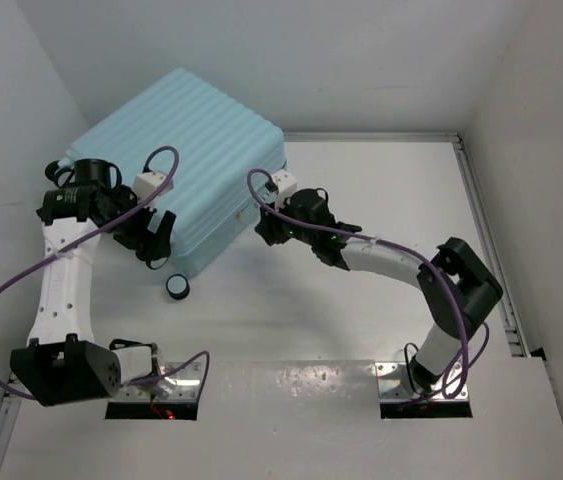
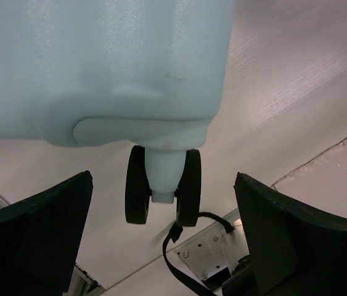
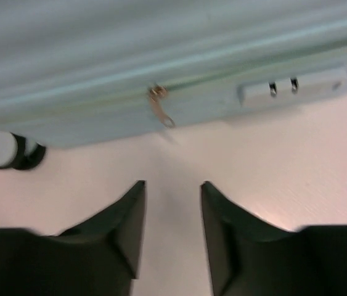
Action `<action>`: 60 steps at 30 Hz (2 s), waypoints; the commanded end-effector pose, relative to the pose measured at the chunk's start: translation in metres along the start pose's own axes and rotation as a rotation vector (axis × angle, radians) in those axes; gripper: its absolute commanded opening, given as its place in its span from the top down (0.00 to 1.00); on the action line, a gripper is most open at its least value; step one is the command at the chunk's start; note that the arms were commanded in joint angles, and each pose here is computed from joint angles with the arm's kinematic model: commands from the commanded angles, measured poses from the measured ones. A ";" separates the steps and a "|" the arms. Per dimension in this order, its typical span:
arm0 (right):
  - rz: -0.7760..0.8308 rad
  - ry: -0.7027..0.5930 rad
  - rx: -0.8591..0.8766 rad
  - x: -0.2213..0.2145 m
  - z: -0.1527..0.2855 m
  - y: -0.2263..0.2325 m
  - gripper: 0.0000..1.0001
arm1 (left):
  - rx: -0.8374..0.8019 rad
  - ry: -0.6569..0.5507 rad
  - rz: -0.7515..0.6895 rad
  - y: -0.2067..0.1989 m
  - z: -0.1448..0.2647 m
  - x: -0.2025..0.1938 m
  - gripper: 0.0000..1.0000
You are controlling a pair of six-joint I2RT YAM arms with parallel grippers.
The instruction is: Pack the luggage
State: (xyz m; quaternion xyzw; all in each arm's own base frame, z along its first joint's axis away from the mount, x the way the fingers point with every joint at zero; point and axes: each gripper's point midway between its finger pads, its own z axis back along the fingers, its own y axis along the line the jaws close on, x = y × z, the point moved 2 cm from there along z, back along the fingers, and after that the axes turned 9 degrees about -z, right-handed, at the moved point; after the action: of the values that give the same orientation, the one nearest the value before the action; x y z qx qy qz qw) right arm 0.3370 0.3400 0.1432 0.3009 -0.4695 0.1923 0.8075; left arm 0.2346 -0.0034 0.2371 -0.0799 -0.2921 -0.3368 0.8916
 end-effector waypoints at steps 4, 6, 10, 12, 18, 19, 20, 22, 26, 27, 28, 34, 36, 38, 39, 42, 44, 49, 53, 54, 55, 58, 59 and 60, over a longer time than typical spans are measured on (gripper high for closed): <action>0.060 -0.072 0.092 0.005 -0.001 -0.002 0.59 | 0.023 0.004 -0.021 0.004 -0.019 0.005 0.01; 0.109 -0.075 0.120 -0.006 -0.003 0.002 0.56 | 0.022 0.014 -0.010 0.003 -0.024 0.002 0.01; 0.197 -0.220 0.043 0.004 -0.017 0.009 0.39 | 0.034 0.002 0.013 0.001 -0.028 0.005 0.01; 0.214 -0.236 0.008 -0.001 -0.023 0.022 0.36 | 0.034 0.002 0.028 0.000 -0.028 0.005 0.01; 0.265 -0.373 -0.264 0.003 -0.052 0.025 0.43 | 0.055 -0.019 0.051 0.001 -0.030 0.010 0.01; 0.296 -0.382 -0.298 0.004 -0.053 0.021 0.45 | 0.055 -0.019 0.052 0.001 -0.030 0.010 0.01; 0.302 -0.385 -0.309 0.004 -0.060 0.021 0.46 | 0.055 -0.019 0.061 0.001 -0.032 0.009 0.01; 0.300 -0.391 -0.361 0.006 -0.067 0.014 0.48 | 0.050 -0.020 0.062 -0.001 -0.032 0.010 0.01; 0.357 -0.418 -0.416 0.011 -0.085 0.012 0.50 | 0.074 -0.014 0.059 0.003 -0.032 0.010 0.01; 0.360 -0.424 -0.436 0.013 -0.086 0.009 0.50 | 0.080 -0.021 0.056 0.004 -0.032 0.011 0.01; 0.368 -0.426 -0.446 0.014 -0.088 0.008 0.52 | 0.087 -0.016 0.056 0.005 -0.032 0.010 0.01; 0.412 -0.427 -0.429 0.017 -0.098 0.002 0.91 | 0.104 -0.003 0.057 0.008 -0.031 0.008 0.01; 0.408 -0.427 -0.409 0.020 -0.092 -0.003 1.00 | 0.103 -0.002 0.058 0.006 -0.032 0.006 0.01; 0.410 -0.421 -0.390 0.022 -0.088 -0.010 1.00 | 0.109 -0.001 0.056 0.009 -0.033 0.004 0.01; 0.398 -0.416 -0.360 0.022 -0.079 -0.009 1.00 | 0.106 0.003 0.047 0.007 -0.034 0.001 0.03; 0.359 -0.361 -0.308 0.019 -0.066 -0.019 1.00 | 0.089 0.026 0.044 0.004 -0.040 -0.008 0.14; 0.313 -0.340 -0.261 0.022 -0.060 -0.026 1.00 | 0.081 0.036 0.039 0.003 -0.042 -0.011 0.23; 0.208 -0.236 -0.096 0.009 -0.058 -0.025 1.00 | 0.070 0.051 0.026 -0.001 -0.046 -0.019 0.30; 0.142 -0.194 -0.075 0.008 -0.064 -0.033 1.00 | 0.062 0.060 0.017 -0.004 -0.048 -0.024 0.36; 0.127 -0.196 -0.060 0.011 -0.065 -0.032 1.00 | 0.062 0.060 0.008 -0.003 -0.048 -0.024 0.42; 0.101 -0.187 -0.057 0.010 -0.066 -0.034 1.00 | 0.067 0.054 0.005 -0.004 -0.046 -0.024 0.45; 0.087 -0.182 -0.055 0.011 -0.068 -0.038 1.00 | 0.063 0.073 0.002 -0.005 -0.049 -0.030 0.61; 0.075 -0.184 -0.060 0.012 -0.068 -0.041 1.00 | 0.063 0.073 0.002 -0.005 -0.049 -0.030 0.65; 0.069 -0.186 -0.052 0.013 -0.067 -0.042 1.00 | 0.064 0.088 -0.004 -0.005 -0.050 -0.034 0.75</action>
State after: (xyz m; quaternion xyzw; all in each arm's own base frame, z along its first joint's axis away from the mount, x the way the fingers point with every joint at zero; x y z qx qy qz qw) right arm 0.3866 0.3720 0.0866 0.2796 -0.5331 0.2306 0.7645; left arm 0.2399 -0.0070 0.1790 -0.0437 -0.2668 -0.3313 0.9040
